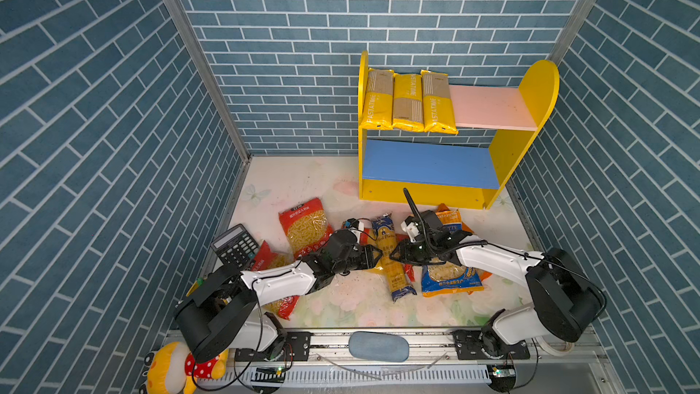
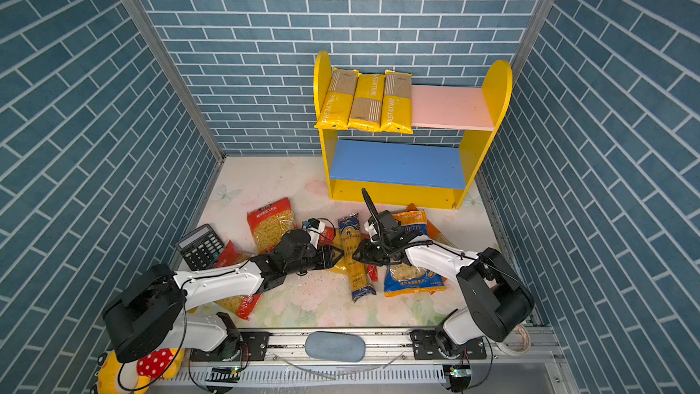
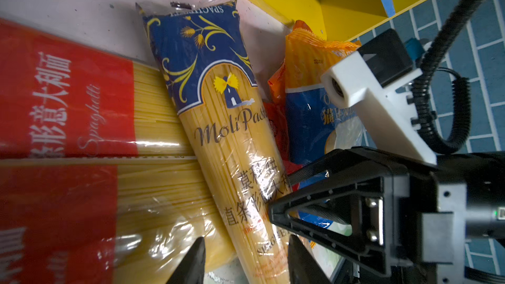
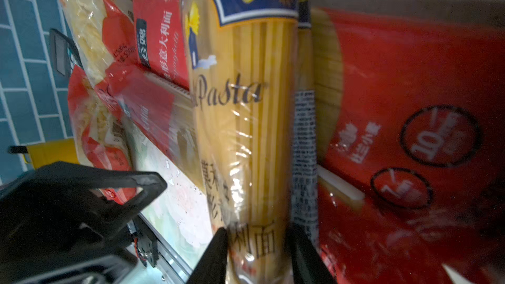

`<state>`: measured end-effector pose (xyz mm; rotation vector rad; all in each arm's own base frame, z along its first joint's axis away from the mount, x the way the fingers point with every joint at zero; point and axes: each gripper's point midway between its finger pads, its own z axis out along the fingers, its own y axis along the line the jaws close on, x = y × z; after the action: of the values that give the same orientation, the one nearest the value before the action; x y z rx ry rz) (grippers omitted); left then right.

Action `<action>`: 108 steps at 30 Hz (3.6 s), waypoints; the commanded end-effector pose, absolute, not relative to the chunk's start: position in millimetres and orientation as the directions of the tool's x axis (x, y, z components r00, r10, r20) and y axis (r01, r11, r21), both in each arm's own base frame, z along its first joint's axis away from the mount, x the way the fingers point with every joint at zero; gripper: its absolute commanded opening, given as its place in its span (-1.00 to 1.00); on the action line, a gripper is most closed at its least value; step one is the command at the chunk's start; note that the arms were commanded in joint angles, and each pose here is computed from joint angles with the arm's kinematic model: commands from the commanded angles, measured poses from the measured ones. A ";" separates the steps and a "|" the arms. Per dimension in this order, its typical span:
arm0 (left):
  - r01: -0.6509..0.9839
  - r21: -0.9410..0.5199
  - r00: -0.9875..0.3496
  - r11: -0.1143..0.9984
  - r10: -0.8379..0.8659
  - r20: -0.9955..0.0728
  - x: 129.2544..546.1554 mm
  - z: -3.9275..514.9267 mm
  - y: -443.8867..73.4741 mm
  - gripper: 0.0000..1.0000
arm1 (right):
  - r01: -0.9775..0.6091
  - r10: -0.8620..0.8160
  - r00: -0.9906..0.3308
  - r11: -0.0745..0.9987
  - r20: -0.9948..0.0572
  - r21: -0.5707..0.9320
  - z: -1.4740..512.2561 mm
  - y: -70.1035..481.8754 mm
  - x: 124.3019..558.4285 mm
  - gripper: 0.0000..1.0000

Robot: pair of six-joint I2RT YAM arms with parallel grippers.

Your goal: Place and organize the pasta boxes and bags onto the shelf

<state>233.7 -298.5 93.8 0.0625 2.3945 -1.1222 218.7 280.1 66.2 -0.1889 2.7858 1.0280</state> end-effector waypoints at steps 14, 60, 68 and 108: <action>0.243 -0.817 -0.820 0.523 -0.339 -0.461 273.9 155.8 -268.4 0.33 | -0.378 -0.034 -0.900 0.555 -0.434 0.741 147.7 304.3 228.7 -1.00; 0.461 -0.874 -0.720 0.156 -0.511 -0.471 304.9 275.3 -271.1 -0.85 | -0.431 0.113 -0.874 0.266 -0.472 0.862 259.1 339.1 219.5 -0.18; 0.508 -0.837 -0.564 0.203 -0.656 -0.502 324.6 321.0 -225.2 -1.00 | -0.383 0.157 -0.880 0.323 -0.448 0.866 237.1 329.4 224.3 0.16; 0.606 -0.773 -0.220 0.188 -0.895 -0.389 337.6 435.3 -183.5 -0.98 | -0.481 0.392 -0.822 -0.087 -0.414 0.873 341.5 369.6 246.3 0.22</action>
<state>355.3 -193.0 374.6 -0.3960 1.3179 -1.3487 247.4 369.4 293.8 -0.0737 1.7853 1.8780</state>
